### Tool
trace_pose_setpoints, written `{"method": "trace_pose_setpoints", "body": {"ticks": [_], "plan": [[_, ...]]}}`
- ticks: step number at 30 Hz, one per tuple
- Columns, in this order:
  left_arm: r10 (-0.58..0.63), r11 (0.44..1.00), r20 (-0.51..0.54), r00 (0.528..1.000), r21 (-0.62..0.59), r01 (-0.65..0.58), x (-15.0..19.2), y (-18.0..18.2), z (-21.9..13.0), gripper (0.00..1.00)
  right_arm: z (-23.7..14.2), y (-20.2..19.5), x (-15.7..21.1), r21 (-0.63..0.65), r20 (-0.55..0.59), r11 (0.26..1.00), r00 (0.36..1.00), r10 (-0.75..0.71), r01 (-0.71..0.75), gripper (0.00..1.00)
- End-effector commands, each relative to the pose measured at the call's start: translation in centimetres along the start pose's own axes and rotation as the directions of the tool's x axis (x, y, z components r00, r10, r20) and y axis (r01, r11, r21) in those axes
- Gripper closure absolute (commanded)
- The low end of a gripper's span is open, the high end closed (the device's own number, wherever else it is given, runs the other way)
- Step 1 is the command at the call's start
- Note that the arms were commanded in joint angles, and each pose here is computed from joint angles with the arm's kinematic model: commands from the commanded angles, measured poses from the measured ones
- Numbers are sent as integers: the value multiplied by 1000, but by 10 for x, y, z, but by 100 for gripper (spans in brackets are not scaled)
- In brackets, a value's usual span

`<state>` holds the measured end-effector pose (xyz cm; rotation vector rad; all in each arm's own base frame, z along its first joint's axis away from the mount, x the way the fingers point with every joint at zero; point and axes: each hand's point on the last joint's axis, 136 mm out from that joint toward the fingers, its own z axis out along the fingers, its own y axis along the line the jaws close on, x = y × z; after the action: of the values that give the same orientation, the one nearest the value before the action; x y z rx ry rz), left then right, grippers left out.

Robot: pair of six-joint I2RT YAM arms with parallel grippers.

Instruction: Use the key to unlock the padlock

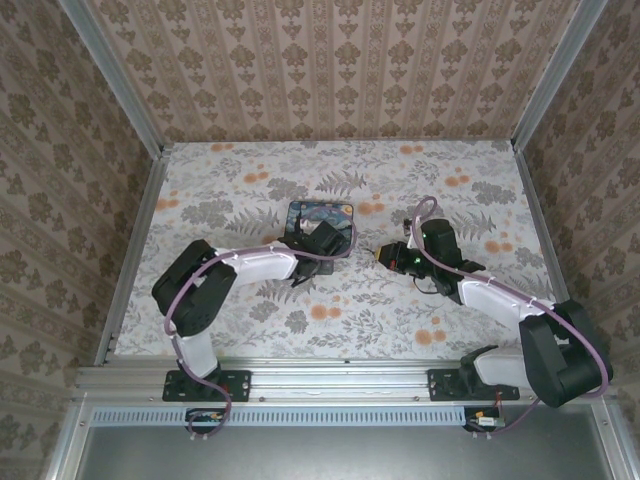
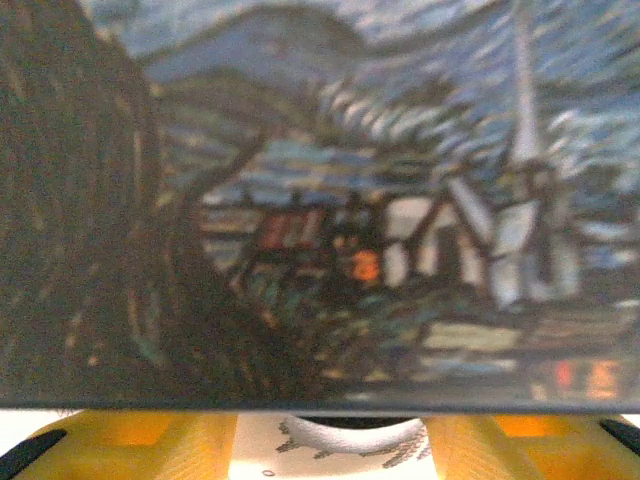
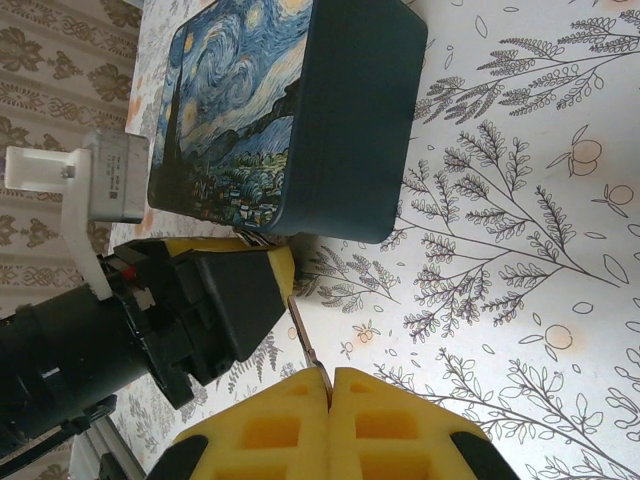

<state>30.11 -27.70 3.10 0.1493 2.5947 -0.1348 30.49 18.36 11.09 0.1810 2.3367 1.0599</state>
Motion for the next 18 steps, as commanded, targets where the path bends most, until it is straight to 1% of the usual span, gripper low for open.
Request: {"method": "trace_pose_setpoints", "body": {"ticks": [1,6,9,12,15,18], "plan": [[-6,999,-19,1000,-52,5,3,3,1,48,0,5,-5,-3,14,1000,1000,9,-9,100],[-12,998,-21,1000,-57,10,3,-3,3,48,0,4,-4,-2,16,1000,1000,8,-8,100],[-24,994,-15,1000,-112,22,4,2,0,47,0,2,-2,0,13,1000,1000,10,-10,100],[-46,987,-8,999,-156,45,4,8,-1,50,1,1,-1,2,11,1000,1000,10,-10,100],[-52,984,-1,999,-170,51,4,9,-1,53,1,0,0,1,8,1000,1000,10,-10,100],[-53,982,-3,999,-180,52,5,9,-1,55,2,0,0,-2,4,1000,1000,11,-11,100]]}}
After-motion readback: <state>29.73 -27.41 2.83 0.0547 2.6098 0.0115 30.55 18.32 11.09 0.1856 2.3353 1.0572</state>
